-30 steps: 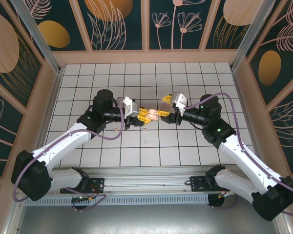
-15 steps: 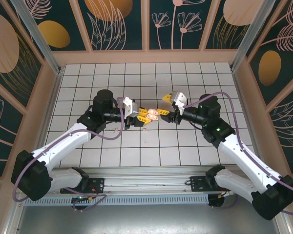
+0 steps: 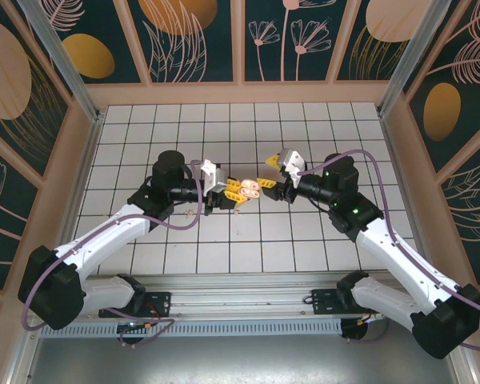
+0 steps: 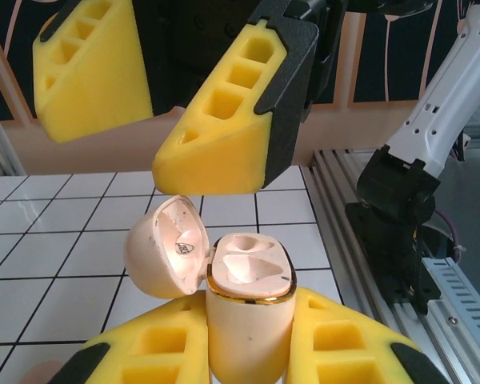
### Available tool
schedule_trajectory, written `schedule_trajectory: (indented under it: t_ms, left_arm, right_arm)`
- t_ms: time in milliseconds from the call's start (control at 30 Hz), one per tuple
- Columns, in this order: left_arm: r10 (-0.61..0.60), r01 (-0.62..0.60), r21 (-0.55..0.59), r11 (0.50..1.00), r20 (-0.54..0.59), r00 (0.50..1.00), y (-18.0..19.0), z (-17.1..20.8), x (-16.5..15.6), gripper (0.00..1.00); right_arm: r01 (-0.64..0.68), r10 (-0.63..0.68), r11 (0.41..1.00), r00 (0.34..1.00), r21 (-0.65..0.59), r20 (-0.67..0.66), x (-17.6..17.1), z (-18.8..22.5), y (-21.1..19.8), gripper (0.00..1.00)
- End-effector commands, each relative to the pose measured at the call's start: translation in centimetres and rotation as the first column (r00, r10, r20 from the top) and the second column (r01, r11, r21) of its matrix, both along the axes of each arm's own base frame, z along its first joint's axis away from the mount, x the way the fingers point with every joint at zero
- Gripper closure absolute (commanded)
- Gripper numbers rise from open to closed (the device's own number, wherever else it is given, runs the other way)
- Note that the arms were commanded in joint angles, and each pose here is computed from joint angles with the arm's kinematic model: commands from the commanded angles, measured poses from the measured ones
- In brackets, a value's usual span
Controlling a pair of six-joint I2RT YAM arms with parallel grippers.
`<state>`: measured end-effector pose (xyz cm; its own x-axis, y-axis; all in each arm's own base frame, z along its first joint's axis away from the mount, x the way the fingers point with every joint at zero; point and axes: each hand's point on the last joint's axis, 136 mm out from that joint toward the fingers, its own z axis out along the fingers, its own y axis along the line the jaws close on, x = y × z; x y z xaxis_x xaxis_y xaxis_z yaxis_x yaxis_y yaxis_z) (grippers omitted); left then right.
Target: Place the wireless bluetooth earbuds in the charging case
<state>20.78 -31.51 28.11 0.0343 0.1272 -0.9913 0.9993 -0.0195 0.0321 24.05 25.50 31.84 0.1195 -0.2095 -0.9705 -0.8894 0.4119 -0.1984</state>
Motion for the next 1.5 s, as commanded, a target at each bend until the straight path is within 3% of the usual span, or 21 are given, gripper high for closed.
schedule_trajectory:
  t_ms: [0,533,1033,1467]
  left_arm:
    - [-0.03,0.034,-0.084,0.996,0.054,0.998,0.1,2.3,-1.0,0.9]
    - [0.009,-0.007,-0.22,0.975,0.007,1.0,0.7,3.3,-1.2,0.9]
    - [0.042,-0.038,-0.213,0.976,0.011,0.999,0.7,3.0,-0.7,0.9]
    - [0.037,-0.033,-0.203,0.979,0.014,0.999,0.6,3.0,-0.6,0.9]
  right_arm:
    - [0.005,-0.005,1.0,0.999,-0.001,-0.033,0.1,-0.8,0.0,0.45]
    - [-0.094,0.101,0.992,0.991,0.088,-0.087,-1.1,-0.3,-0.2,0.43]
    - [-0.14,0.156,0.977,0.983,0.158,-0.095,-2.4,1.2,-0.4,0.43]
    - [-0.307,0.32,0.936,0.945,0.171,-0.059,-5.1,2.6,0.6,0.42]
